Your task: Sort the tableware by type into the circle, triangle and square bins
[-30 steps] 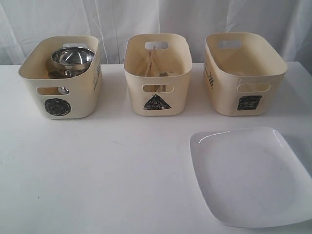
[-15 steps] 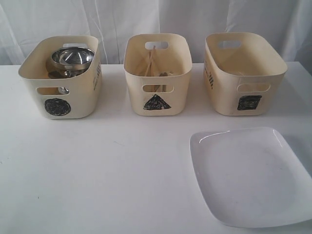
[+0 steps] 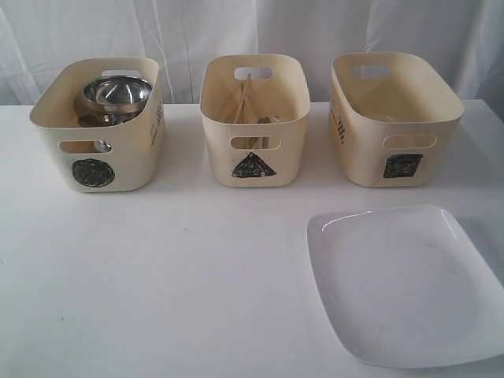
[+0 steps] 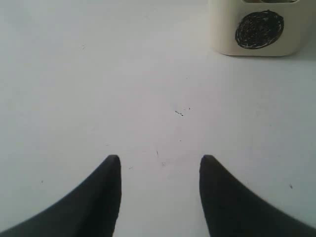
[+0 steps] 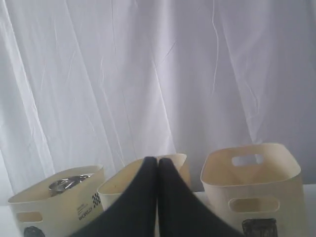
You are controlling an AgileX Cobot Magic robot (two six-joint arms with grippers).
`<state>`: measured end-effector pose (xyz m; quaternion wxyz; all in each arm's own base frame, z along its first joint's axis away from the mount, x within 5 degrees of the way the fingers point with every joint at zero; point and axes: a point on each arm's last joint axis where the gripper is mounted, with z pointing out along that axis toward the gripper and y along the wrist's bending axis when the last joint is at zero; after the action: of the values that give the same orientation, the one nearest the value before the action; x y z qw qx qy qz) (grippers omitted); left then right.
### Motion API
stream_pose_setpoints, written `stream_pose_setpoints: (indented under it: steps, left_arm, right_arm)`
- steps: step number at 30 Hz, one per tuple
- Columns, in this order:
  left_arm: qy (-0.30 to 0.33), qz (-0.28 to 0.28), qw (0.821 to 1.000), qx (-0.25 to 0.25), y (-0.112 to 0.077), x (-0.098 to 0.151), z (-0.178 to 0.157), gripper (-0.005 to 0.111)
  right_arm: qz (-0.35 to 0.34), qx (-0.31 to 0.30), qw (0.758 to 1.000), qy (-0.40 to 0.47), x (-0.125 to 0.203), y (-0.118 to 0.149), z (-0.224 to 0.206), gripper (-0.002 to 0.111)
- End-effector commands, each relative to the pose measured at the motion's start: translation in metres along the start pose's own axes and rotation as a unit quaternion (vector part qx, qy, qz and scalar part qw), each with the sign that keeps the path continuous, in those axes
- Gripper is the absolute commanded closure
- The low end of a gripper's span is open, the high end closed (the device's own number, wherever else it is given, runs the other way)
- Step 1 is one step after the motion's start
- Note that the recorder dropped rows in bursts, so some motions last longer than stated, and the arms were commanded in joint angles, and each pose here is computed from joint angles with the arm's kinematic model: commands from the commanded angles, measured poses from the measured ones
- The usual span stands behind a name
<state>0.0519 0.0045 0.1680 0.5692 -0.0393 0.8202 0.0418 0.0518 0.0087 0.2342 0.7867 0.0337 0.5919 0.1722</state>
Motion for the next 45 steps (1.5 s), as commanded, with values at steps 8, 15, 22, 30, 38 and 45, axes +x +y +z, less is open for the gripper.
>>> stream_pose_setpoints:
  steps: [8,15,22,30,38,45]
  left_arm:
    - [0.001,0.001,1.0,-0.001,0.0,0.001,0.0,0.053]
    - [0.001,0.001,1.0,-0.001,0.0,0.001,0.0,0.053]
    - [0.001,0.001,1.0,-0.001,0.0,0.001,0.0,0.053]
    - [0.001,0.001,1.0,-0.001,0.0,0.001,0.0,0.053]
    - [0.001,0.001,1.0,-0.001,0.0,0.001,0.0,0.053]
    - [0.001,0.001,1.0,-0.001,0.0,0.001,0.0,0.053]
  right_arm:
    - [-0.063,0.073,0.961,0.259,-0.034,0.006,0.022,0.108]
    - [-0.136,0.088,0.848,0.505,-0.067,0.013,0.074,0.086]
    - [-0.126,0.208,0.793,0.558,-0.035,-0.014,0.114,0.032]
    - [-0.124,0.231,0.717,0.646,0.01,-0.029,0.136,0.032]
    - [-0.106,0.255,0.701,0.657,0.023,-0.04,0.141,0.032]
    - [-0.035,0.339,0.704,0.623,0.02,-0.067,0.133,0.032]
